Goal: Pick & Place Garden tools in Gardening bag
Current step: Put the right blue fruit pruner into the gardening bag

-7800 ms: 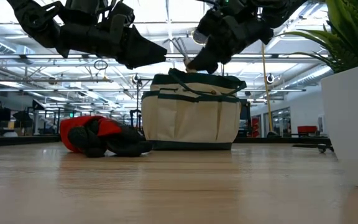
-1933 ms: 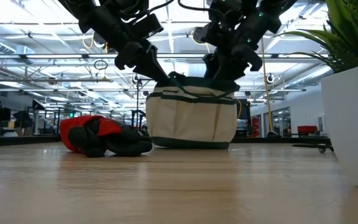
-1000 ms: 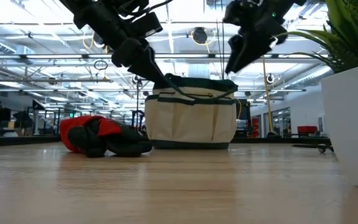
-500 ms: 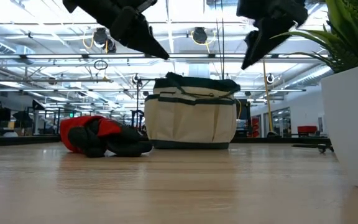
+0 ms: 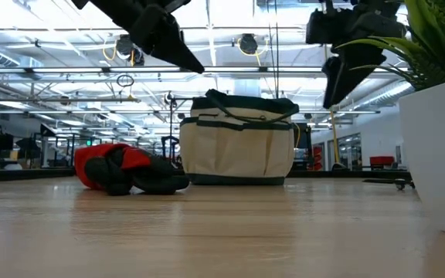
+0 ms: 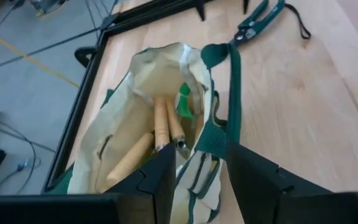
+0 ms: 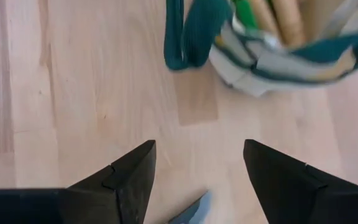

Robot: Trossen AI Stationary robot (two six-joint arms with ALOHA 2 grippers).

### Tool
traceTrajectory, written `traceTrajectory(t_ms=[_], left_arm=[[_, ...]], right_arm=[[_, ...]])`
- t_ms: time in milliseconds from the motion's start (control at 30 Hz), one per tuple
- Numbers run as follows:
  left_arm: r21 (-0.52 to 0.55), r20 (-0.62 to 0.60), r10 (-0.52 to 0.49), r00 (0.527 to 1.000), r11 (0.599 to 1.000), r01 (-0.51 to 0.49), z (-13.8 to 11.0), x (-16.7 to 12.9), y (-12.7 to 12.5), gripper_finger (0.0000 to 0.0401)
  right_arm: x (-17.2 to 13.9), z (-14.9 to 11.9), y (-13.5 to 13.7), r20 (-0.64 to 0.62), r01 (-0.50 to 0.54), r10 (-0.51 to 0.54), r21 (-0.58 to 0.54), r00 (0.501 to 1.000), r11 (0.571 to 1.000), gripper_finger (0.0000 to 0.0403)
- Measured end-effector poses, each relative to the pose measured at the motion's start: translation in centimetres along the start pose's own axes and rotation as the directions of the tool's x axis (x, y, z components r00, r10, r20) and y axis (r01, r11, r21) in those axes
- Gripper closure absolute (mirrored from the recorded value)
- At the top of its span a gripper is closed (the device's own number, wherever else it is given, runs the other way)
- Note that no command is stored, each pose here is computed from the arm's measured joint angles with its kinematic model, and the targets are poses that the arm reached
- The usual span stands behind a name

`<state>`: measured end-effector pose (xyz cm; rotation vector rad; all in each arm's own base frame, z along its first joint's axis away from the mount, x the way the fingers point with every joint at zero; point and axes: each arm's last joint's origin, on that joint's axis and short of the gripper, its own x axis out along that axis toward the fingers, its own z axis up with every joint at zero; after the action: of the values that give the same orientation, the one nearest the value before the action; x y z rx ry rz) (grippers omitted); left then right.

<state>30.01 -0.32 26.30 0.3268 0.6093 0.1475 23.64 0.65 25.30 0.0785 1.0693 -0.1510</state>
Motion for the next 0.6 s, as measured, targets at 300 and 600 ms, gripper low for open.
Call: traceTrajectory(t_ms=[300,600], left_arm=[[-0.052,-0.012,0.007,1.000,0.999,-0.008,-0.1,0.0,0.0,0.0254],[-0.069,-0.022,0.005,1.000,0.998,-0.006,-0.2,0.0,0.0,0.0254]], right_arm=[[0.5,-1.8,1.0,-0.116,0.018,0.003,0.186,0.993,0.982,0.0177],[1.3,-4.0,2.1,-0.223,0.072,-0.005,0.294,0.975,0.953,0.0177]])
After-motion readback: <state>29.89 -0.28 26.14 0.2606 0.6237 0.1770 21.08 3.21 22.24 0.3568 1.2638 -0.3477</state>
